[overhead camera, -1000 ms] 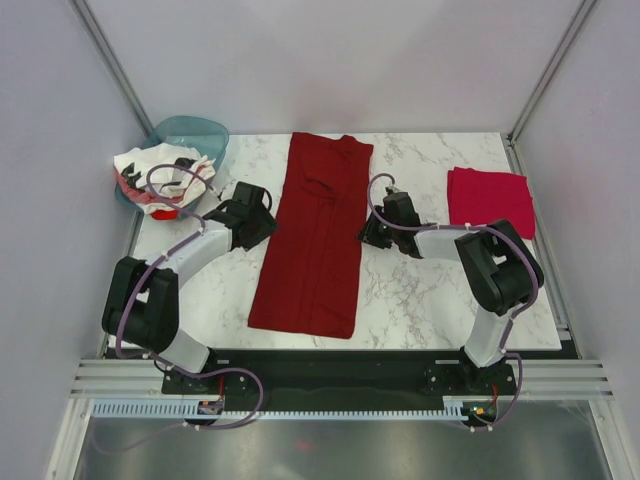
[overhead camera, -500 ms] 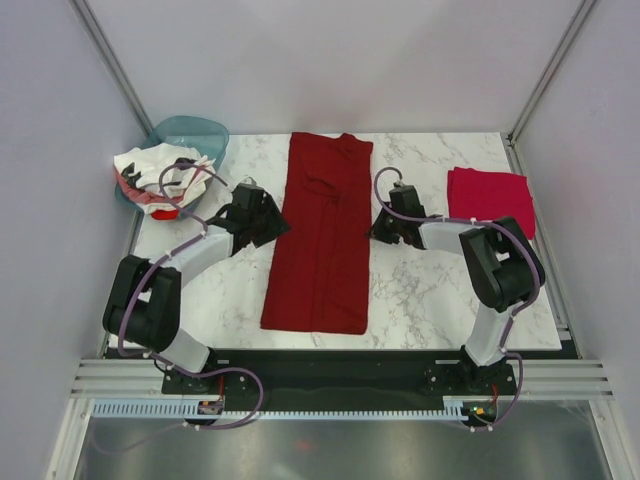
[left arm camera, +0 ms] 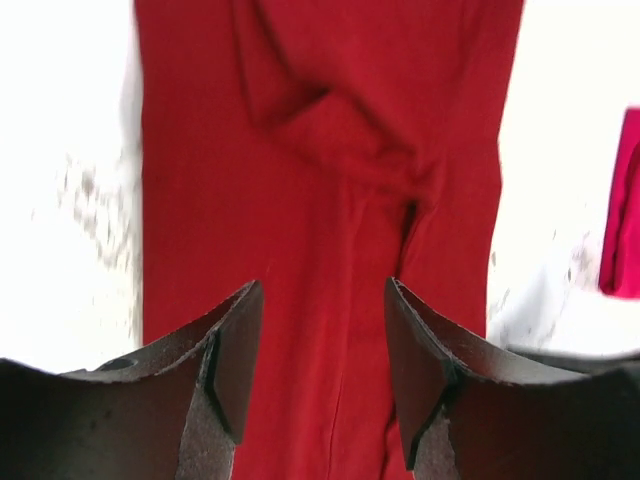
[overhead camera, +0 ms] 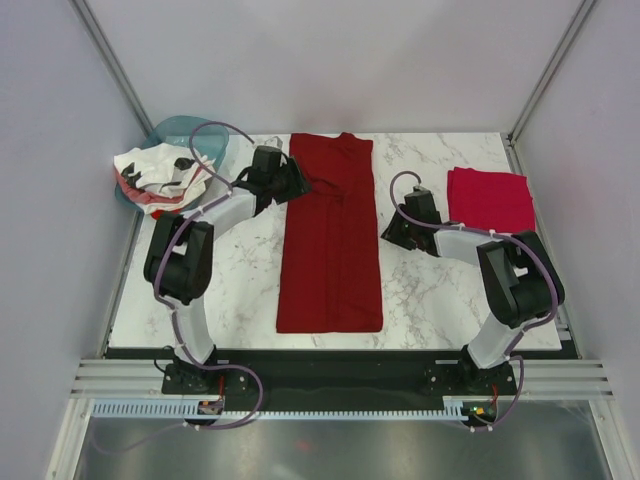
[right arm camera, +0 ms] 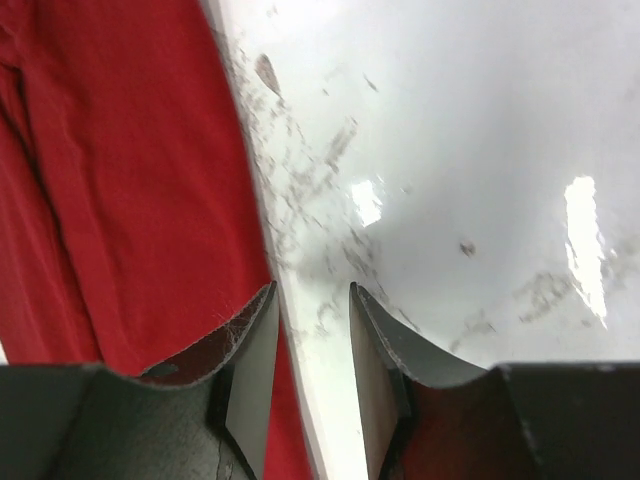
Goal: Fold and stack the t-shirts
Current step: Fold the tshirt
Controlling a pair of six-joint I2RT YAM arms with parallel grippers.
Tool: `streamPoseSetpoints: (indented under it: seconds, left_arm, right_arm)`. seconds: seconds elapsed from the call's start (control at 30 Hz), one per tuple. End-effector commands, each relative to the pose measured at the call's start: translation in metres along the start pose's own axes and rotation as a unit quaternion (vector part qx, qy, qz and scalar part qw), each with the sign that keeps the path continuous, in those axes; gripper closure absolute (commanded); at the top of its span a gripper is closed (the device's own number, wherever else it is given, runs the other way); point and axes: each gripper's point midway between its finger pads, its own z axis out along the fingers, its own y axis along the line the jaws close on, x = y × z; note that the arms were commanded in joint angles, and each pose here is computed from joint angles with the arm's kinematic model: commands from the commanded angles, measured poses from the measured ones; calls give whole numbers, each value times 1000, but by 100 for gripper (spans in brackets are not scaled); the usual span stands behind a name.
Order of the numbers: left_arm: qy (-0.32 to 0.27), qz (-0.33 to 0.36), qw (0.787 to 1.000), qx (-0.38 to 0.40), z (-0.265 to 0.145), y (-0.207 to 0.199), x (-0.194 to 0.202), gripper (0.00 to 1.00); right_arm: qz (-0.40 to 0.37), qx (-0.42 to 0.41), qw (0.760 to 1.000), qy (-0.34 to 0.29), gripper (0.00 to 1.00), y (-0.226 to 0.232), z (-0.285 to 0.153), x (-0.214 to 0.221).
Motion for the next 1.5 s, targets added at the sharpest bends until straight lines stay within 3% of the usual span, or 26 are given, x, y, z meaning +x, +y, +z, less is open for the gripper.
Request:
streamPoseSetpoints:
  seconds: [0.0,0.2,0.33,0.37,0.43,0.5,0.93,1.13,1.33,1.47]
  left_arm:
    - [-63,50,997,18,12,-17,-43,41]
    - [-90,67,993,42,37,-39,-76,41]
    - [-47,62,997,19,60,-30,-66,41]
    - [-57,62,996,26,60,-42,-83,41]
    - [-13,42,999,16,80,-33,-62,42]
    - [-4,26,1000,17,87,-33,-57,43]
    - [17,-20,999,-22,102,-8,-33,44]
    - [39,-22,999,2,112,-15,-25,46]
    - [61,-32,998,-4,106,-9,-15,51]
    - [77,-39,996,5,104,-10,-8,67]
  right_arm:
    - [-12,12,1000,-15,57,-7,-15,2]
    - [-3,-31,999,-19,57,13,-29,2]
    - [-1,-53,998,-35,51,23,-42,-3]
    - [0,-56,998,-38,50,23,-43,-3]
    - [1,-62,997,-47,50,26,-49,-7]
    - [0,-61,997,-52,50,25,-51,-8]
    - [0,-64,997,-41,49,26,-47,-3]
    - [0,-65,997,-35,49,27,-44,-1]
    - [0,-65,998,-27,49,26,-40,1]
    - [-1,-64,998,-25,49,26,-39,2]
